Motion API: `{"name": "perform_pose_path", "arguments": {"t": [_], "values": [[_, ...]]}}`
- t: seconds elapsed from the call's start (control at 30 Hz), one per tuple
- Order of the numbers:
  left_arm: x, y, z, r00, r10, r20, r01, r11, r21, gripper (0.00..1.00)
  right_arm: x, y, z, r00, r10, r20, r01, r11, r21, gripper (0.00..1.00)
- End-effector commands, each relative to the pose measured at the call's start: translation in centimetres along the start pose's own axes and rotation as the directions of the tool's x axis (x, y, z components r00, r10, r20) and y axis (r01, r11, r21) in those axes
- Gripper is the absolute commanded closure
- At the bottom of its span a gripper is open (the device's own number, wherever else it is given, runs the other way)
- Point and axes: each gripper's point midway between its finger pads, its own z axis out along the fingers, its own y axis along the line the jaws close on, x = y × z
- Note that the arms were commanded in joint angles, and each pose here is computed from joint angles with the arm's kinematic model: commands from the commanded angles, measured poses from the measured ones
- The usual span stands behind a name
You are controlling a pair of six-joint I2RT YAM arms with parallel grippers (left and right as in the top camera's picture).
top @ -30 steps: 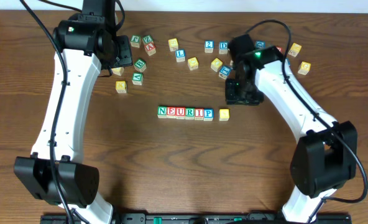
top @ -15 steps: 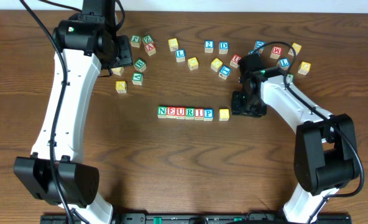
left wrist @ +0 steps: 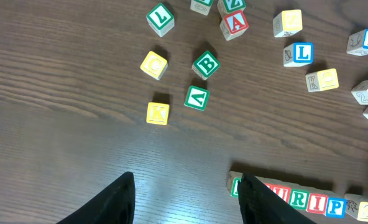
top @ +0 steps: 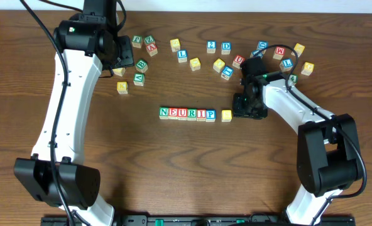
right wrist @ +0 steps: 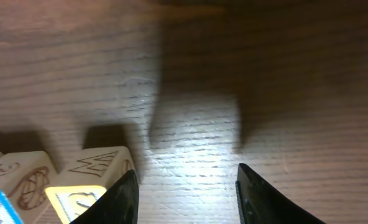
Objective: Spell out NEURIPS
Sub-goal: 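Lower the right gripper beside the S block and push it leftward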
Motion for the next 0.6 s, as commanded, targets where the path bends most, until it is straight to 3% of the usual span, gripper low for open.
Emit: {"name": "perform_pose_path", "arguments": {"t": [0.0,0.57], "values": [[0.1,0.4,0.2,1.0,0.011,-0.005,-0.011,1.0,-0.015,0.48,0.8,1.2,0.7,0.999,-0.038,-0.031,0.037,0.999,-0.036,0.55],[0.2,0.4,0.2,1.0,0.011,-0.005,-0.011,1.0,-0.015,0.48,1.5,2.5,0.9,0.998,-0.046,-0.037,0.045,0.998,-0.038,0.56]]}}
